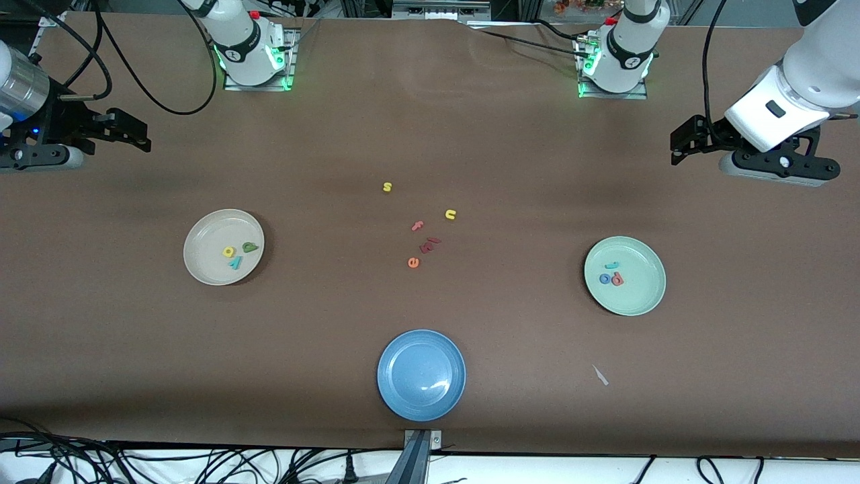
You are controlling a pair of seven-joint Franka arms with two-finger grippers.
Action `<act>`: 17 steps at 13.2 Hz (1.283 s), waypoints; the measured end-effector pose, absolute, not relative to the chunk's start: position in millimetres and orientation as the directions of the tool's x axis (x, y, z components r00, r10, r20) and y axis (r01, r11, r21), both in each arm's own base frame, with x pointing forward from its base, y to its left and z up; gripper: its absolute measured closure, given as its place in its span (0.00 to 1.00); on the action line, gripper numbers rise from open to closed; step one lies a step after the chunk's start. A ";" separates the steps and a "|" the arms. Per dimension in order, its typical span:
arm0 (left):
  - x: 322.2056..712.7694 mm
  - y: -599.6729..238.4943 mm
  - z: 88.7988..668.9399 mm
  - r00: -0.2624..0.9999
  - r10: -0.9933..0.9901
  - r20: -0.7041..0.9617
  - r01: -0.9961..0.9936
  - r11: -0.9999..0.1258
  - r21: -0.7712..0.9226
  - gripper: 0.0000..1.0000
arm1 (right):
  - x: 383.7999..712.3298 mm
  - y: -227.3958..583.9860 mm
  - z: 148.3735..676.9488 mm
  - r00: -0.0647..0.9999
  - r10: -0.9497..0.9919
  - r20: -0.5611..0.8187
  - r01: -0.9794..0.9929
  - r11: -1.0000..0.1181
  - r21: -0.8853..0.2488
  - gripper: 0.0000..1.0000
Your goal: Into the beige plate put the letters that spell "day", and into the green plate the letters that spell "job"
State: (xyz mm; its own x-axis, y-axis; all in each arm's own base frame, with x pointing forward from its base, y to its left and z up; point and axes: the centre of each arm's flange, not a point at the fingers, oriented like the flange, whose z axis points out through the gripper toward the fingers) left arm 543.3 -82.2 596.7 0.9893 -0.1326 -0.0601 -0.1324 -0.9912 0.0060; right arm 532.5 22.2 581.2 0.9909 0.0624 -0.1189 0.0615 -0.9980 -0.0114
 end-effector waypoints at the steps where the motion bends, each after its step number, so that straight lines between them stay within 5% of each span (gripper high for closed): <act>1: 543.5 -81.5 596.5 0.989 -0.131 -0.060 -0.131 -0.991 0.006 0.00 | 533.2 22.2 581.6 0.992 0.062 -0.114 0.062 -0.998 -0.011 0.00; 17: 544.0 -81.3 595.5 0.989 -0.131 -0.062 -0.131 -0.991 0.006 0.00 | 546.1 23.2 570.3 0.994 0.062 -0.089 0.062 -0.998 -0.010 0.00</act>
State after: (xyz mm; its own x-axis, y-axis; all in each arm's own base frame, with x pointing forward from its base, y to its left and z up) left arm 544.0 -81.3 595.5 0.9894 -0.1314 -0.0621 -0.1313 -0.9913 0.0062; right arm 546.1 23.2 570.3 0.9940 0.0624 -0.0894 0.0618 -0.9980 -0.0096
